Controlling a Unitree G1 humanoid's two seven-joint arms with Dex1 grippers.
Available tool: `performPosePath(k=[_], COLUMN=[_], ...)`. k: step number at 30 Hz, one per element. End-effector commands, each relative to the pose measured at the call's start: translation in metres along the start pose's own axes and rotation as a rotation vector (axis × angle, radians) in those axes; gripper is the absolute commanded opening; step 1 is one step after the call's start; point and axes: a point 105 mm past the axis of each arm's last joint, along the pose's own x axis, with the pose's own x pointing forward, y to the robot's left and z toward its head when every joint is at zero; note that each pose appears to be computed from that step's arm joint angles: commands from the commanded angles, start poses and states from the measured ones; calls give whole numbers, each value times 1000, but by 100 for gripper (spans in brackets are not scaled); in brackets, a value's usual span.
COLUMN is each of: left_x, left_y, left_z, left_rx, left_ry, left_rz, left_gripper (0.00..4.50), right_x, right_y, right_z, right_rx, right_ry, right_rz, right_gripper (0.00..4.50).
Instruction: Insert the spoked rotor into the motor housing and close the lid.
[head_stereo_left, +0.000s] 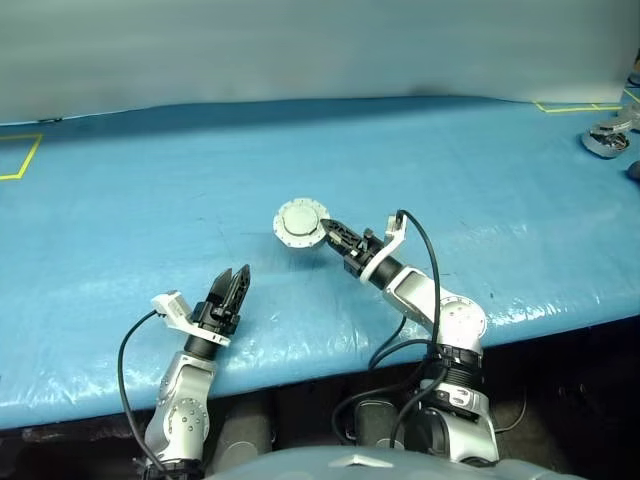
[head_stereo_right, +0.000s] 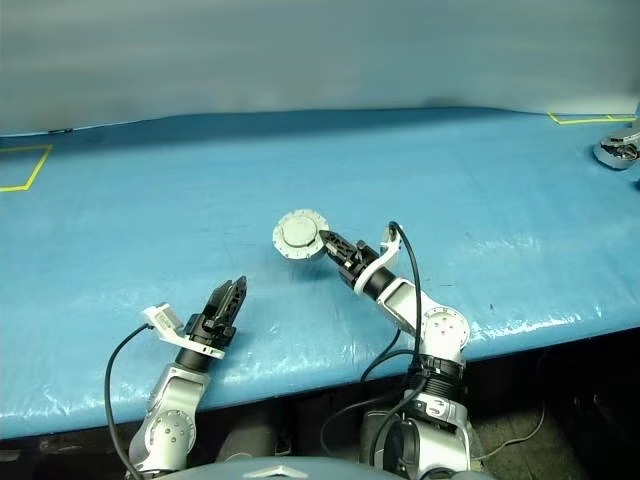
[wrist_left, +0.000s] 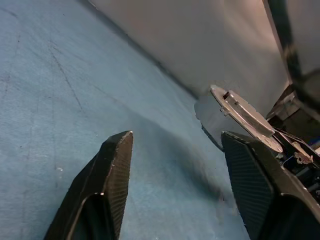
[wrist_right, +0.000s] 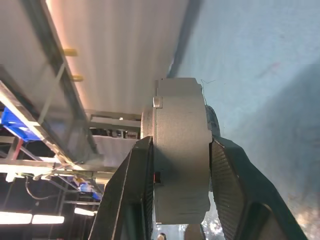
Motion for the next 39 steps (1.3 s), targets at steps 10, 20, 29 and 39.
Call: performPosePath(k=[10, 20, 29, 39], left_x=[34, 47, 58, 60], left_y=[-63, -62, -61, -61], left_z=[-24, -25, -12, -12], left_rx=[-496, -548, -601, -588], left_ry=[148, 150, 42, 15], left_rz=[-259, -252, -266, -265], left_gripper=[449, 449, 449, 449], right_x=[12, 10, 12, 12], right_y=[49, 49, 43, 42], right_z=[-18, -35, -51, -54], right_rx=[19, 2, -22, -36], right_ry=[56, 112, 159, 171], right_rz=[196, 197, 159, 153], right_gripper=[126, 126, 126, 126])
